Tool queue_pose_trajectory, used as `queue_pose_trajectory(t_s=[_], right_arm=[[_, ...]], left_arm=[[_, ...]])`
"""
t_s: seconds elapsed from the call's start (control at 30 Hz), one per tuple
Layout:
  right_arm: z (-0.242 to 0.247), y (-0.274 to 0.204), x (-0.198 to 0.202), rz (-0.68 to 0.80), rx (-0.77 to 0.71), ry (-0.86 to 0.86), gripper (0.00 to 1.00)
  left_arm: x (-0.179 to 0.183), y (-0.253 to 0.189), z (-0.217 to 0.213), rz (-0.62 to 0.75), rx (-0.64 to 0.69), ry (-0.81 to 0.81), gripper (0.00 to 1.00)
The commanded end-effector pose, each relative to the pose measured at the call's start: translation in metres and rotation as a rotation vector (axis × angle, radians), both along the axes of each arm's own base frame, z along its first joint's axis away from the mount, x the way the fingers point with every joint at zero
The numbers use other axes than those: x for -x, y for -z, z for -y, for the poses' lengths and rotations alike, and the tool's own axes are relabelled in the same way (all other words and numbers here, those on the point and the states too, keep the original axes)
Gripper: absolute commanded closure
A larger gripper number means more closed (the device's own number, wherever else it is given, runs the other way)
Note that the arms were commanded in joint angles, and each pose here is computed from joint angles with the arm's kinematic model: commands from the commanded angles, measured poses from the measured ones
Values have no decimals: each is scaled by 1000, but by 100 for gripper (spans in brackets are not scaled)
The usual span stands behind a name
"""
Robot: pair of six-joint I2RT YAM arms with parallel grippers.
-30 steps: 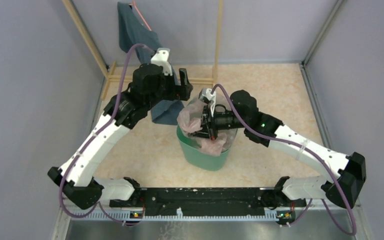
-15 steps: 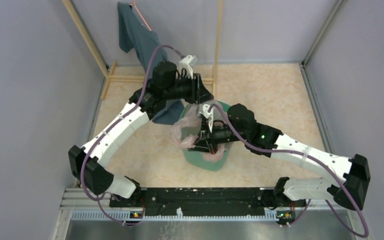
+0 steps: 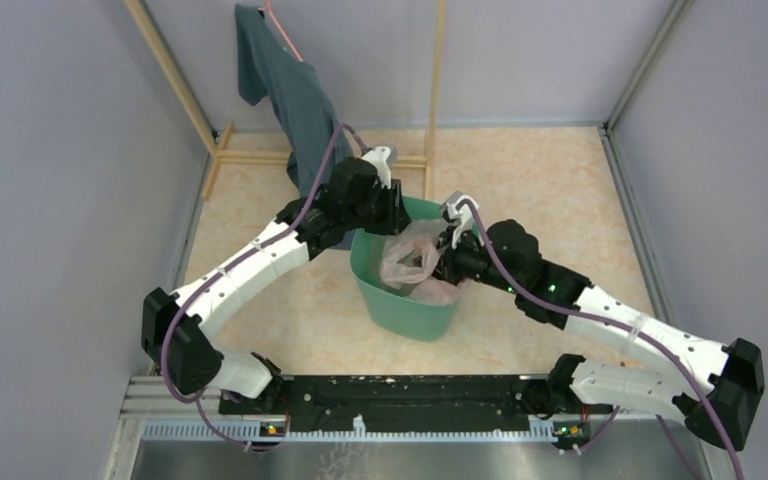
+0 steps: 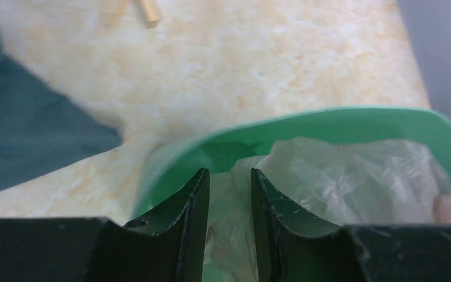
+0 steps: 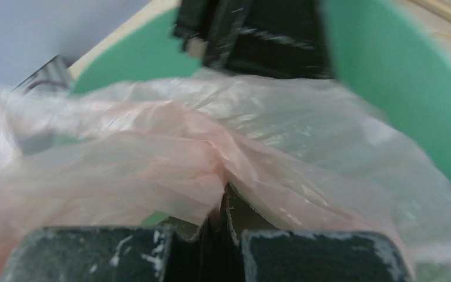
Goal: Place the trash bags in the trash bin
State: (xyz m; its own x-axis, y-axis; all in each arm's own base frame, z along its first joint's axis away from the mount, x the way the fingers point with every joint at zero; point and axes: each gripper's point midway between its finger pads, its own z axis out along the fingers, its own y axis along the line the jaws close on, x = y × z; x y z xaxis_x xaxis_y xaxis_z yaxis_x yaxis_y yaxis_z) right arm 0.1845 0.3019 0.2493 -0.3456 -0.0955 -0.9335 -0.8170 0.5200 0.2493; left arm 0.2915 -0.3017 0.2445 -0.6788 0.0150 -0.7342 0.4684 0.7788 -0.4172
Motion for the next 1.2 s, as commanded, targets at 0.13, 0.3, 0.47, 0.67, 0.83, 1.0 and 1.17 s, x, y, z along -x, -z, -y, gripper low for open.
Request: queue_pose_trajectory(t_s=[0.13, 0.3, 0.47, 0.67, 0.83, 1.0, 1.17], right_arm=[[38, -2, -68, 18, 26, 268, 100], [27, -13, -59, 55, 48, 152, 100], [23, -24, -45, 10, 38, 90, 100], [13, -46, -21, -104, -66, 20, 100], [14, -40, -26, -180, -76, 87, 100], [12, -53, -32, -236, -114, 137, 100], [3, -71, -36, -267, -174, 147, 100]], left_arm=[[-23, 17, -27, 6, -33, -193, 55], [-19, -23, -20, 52, 34, -144, 33], [10, -83, -26, 237, 149, -14, 2], [42, -147, -51, 417, 129, 76, 2], [51, -170, -83, 464, 144, -42, 2], [85, -183, -63, 441, 286, 122, 2], [126, -166, -26, 317, 392, 426, 1]])
